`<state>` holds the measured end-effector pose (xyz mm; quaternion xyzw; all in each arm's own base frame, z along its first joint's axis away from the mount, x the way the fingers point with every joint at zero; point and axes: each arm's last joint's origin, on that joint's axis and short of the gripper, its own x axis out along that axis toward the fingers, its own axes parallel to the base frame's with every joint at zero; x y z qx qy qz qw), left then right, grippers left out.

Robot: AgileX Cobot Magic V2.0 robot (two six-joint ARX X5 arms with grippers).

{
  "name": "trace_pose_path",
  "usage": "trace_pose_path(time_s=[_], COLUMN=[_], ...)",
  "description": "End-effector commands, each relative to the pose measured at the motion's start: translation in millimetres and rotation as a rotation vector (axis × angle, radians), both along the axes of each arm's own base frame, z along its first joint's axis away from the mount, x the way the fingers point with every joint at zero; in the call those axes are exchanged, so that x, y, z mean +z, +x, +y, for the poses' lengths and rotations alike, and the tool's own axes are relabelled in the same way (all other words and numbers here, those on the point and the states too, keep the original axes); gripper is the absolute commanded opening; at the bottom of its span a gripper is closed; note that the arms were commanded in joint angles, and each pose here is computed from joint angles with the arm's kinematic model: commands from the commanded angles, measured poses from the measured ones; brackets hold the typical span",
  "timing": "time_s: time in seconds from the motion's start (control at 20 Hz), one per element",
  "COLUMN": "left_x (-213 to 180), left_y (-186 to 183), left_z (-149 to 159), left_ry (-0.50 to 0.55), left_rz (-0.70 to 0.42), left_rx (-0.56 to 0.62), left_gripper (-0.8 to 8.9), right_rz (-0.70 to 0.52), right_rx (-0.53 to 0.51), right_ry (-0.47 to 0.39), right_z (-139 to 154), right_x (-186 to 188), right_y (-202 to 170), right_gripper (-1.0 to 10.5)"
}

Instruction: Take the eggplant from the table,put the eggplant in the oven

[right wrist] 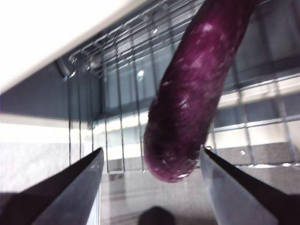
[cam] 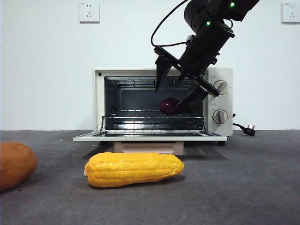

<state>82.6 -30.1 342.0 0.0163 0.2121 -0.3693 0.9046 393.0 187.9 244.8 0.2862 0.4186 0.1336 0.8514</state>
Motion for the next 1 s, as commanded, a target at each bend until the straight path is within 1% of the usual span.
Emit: trace_pose_path(time_s=[0.05,0.15,0.4,0.7,1.0], left_x=[-1,-1,-1,0,0], left_y=[0,0,1,1,1], left_z=[0,0,0,0,0], left_ry=[-0.002,-0.002,-0.003,-0.004,-0.005], left_rz=[0.005,0.005,-0.004,-0.011,-0.010], left_rx=[-0.001,-0.002,-0.002,-0.002,-0.002], left_gripper=[-0.06,-0.06,-0.06,-0.06,-0.06], right_rz=[-0.043,-0.060,-0.131,-0.234,-0.285], right_rx=[0.017,0.023,0.099,0.222,0.289], right_ry=[0.000,-0.001,-0.074,-0.200,-0.270], right_z=[-1,-4,-17,-39,-56], right_x=[16,30,69,118,145], right_y=[-6,-13,-39,-87,-124], right_gripper=[3.5,3.5,3.5,3.5,3.5])
